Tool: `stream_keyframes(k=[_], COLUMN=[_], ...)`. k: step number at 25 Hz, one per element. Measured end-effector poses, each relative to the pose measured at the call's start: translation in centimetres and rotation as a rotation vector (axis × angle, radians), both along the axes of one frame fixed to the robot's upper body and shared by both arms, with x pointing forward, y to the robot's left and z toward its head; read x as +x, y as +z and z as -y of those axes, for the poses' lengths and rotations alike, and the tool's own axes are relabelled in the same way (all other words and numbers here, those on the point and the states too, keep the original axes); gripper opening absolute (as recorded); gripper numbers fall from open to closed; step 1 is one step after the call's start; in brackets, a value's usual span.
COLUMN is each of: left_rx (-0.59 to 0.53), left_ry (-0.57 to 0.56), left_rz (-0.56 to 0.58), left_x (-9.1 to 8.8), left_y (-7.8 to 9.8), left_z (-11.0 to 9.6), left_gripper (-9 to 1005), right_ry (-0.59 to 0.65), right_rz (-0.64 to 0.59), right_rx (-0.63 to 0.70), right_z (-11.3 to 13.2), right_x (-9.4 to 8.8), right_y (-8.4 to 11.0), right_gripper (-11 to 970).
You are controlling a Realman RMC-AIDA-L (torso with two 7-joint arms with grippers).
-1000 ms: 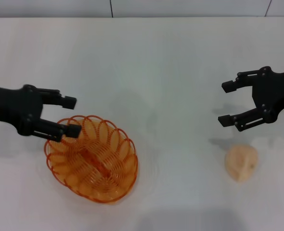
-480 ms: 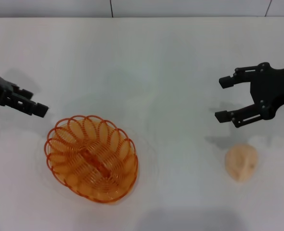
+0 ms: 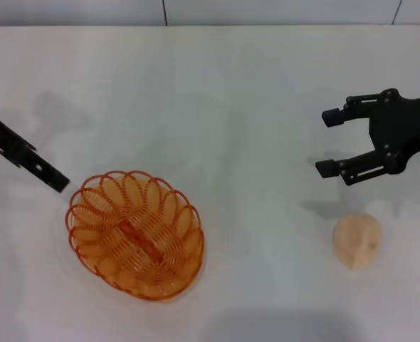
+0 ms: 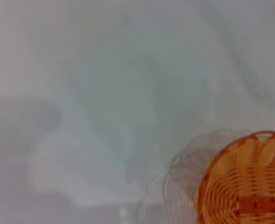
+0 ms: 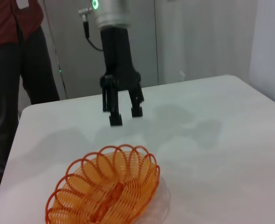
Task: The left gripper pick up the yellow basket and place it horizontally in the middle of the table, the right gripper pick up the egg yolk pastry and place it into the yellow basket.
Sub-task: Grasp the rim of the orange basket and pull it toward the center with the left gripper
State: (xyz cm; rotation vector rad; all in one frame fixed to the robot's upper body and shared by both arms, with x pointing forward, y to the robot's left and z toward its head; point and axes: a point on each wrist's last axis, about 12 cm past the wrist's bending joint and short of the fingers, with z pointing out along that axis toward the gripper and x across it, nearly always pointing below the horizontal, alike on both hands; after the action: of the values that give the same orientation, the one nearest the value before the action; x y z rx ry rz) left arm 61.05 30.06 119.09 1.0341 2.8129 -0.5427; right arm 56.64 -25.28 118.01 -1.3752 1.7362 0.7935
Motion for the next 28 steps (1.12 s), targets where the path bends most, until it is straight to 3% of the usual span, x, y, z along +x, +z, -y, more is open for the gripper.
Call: stream_keyframes(k=[10,28], left_rx=[0.11,0.091], left_ry=[-0.049,-0.049], left_rz=[0.0,0.001], left_x=[0.7,0.6], left_y=[-2.0,-3.8], left_z=[3.2,6.0], left_gripper=[890,880], right_ry=[-0.001,-0.001], right_rz=[0.002,0.0], right_rx=[0.015,0.015], right_z=[0.0,0.1], right_x=[-0.1,-0.2], right_y=[0.0,-0.1], right_gripper=[872,871])
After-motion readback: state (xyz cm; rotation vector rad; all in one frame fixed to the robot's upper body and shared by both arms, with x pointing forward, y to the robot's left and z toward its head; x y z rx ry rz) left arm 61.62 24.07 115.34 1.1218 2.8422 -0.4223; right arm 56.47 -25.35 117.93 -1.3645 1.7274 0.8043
